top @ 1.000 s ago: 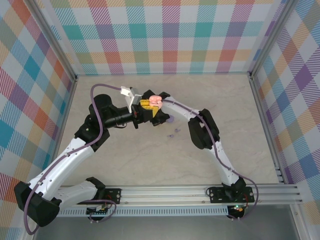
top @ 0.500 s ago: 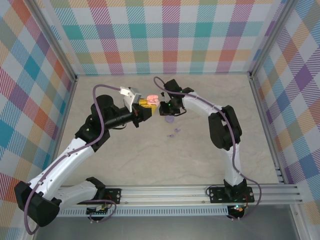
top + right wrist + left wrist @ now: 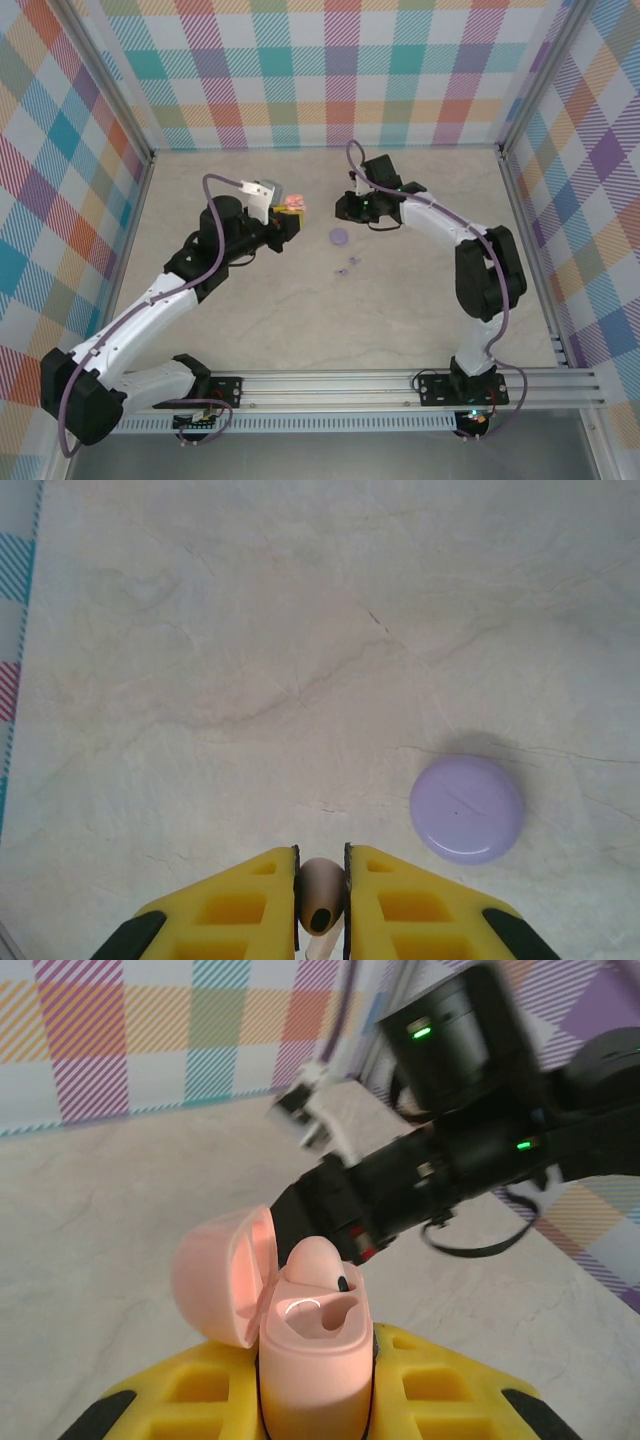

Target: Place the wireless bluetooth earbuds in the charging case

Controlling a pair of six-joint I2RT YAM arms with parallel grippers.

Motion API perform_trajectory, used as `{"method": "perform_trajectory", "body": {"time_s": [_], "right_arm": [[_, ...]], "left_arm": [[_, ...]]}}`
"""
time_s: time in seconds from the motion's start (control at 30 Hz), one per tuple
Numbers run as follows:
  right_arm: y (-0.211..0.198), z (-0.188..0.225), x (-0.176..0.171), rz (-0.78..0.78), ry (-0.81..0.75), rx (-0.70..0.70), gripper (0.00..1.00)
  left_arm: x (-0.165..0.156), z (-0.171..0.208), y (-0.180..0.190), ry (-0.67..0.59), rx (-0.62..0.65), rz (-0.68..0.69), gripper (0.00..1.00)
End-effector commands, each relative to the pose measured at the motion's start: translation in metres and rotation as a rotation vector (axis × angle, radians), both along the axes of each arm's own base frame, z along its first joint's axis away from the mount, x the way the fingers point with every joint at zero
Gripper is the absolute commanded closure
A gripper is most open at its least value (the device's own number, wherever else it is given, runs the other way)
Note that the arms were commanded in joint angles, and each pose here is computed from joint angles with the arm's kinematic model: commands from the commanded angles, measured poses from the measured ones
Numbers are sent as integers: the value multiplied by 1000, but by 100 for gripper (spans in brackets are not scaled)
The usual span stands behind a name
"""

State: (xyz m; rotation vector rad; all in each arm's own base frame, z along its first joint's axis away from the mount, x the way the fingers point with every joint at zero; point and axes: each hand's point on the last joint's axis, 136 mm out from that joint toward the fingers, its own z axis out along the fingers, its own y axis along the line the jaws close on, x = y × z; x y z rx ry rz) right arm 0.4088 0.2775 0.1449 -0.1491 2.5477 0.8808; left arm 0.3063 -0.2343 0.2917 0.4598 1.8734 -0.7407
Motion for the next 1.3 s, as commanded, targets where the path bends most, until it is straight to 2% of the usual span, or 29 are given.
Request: {"method": "perform_trajectory", "body": {"time_s": [0.0, 0.23, 0.6, 1.0, 1.27], "right_arm": [[-4, 33, 1, -20, -76, 74, 84], [-14, 73, -13, -18, -188, 105, 84], [-13, 145, -48, 91, -417, 211, 83], [8, 190, -94, 230, -619, 238, 82], [17, 206, -108, 244, -685, 233, 82]], "left_arm": [[7, -19, 4, 57, -4, 62, 90], [7, -40, -8, 83, -26, 9, 90], [-7, -47, -32, -60, -66, -179, 90], [-20, -27, -52, -134, -108, -325, 91], [-21, -5, -61, -124, -177, -365, 91]]}}
